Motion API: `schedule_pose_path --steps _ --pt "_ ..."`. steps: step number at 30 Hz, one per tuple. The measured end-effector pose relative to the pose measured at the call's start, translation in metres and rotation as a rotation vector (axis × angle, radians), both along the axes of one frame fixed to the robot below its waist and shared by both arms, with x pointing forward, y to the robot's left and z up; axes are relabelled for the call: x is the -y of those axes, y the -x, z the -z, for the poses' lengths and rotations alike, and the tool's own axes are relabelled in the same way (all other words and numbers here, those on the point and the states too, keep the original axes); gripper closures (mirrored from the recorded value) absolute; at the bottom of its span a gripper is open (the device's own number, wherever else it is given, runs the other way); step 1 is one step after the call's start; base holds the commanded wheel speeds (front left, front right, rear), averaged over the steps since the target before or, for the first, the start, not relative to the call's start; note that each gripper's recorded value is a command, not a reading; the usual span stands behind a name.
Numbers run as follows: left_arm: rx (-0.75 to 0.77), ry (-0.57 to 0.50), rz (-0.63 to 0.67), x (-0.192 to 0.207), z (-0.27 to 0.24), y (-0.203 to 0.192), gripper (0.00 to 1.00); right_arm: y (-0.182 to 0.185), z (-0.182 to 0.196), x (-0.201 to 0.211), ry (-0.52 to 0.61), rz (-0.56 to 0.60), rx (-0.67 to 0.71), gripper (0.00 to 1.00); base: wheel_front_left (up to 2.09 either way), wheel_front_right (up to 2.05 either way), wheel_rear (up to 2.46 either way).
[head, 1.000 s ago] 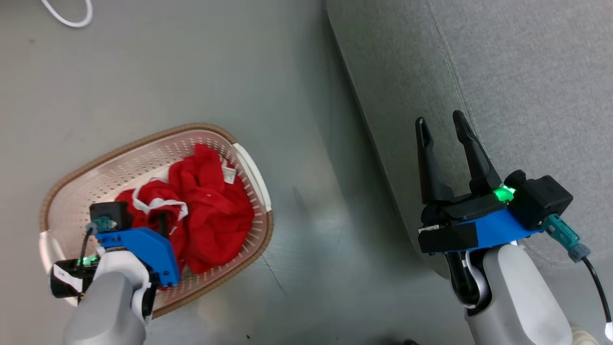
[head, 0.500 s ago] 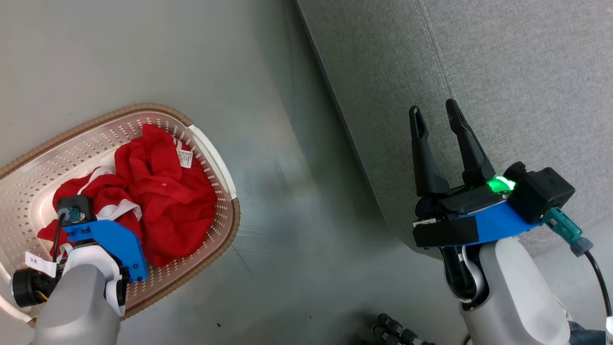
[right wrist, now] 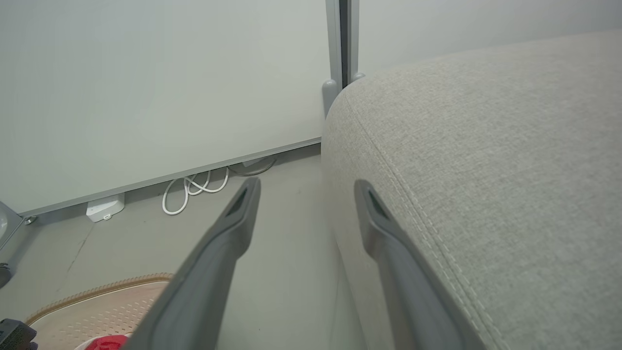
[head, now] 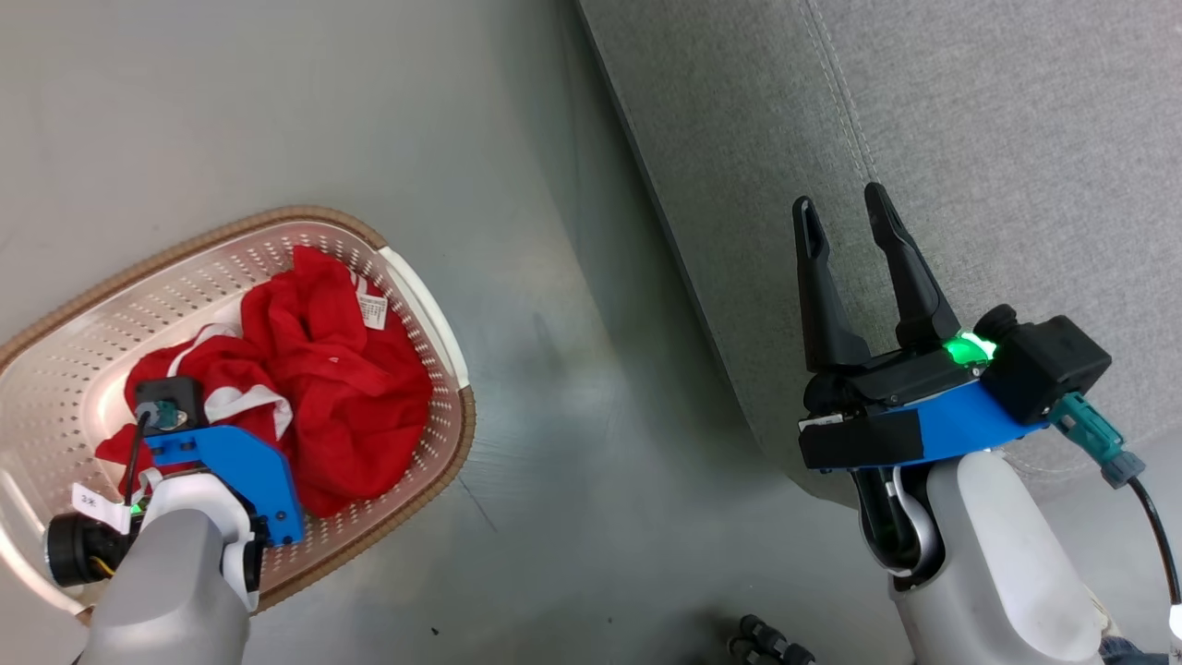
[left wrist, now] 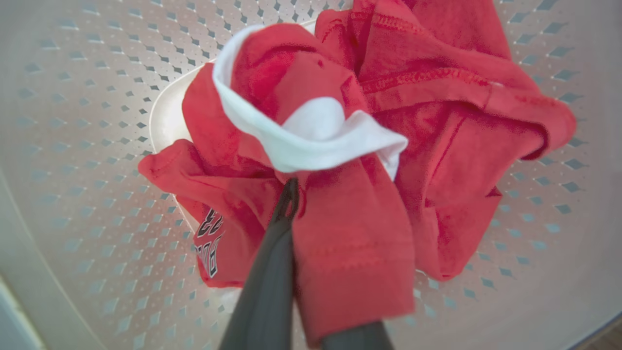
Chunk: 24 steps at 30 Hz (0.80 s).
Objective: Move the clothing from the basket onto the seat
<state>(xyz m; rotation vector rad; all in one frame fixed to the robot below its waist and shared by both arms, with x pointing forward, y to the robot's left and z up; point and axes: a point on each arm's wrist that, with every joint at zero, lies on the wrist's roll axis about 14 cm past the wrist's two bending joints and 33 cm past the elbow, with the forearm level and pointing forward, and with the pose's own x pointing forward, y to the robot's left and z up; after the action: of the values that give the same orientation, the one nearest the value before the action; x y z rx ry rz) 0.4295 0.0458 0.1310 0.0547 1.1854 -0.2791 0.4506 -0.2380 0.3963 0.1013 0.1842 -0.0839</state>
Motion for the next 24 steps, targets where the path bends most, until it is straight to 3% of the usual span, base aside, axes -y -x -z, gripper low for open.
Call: schedule_pose_path --steps 10,24 --pt "0.137 0.056 0.081 0.017 -0.060 -0.008 1.00 0.011 -0.026 -0.012 0.025 -0.035 0.048 0.00 0.00 0.00 0.00" --pt "0.492 0.184 0.083 0.008 -0.206 -0.016 1.00 0.055 -0.076 -0.055 0.013 -0.136 0.161 0.00 0.00 0.00 0.00"
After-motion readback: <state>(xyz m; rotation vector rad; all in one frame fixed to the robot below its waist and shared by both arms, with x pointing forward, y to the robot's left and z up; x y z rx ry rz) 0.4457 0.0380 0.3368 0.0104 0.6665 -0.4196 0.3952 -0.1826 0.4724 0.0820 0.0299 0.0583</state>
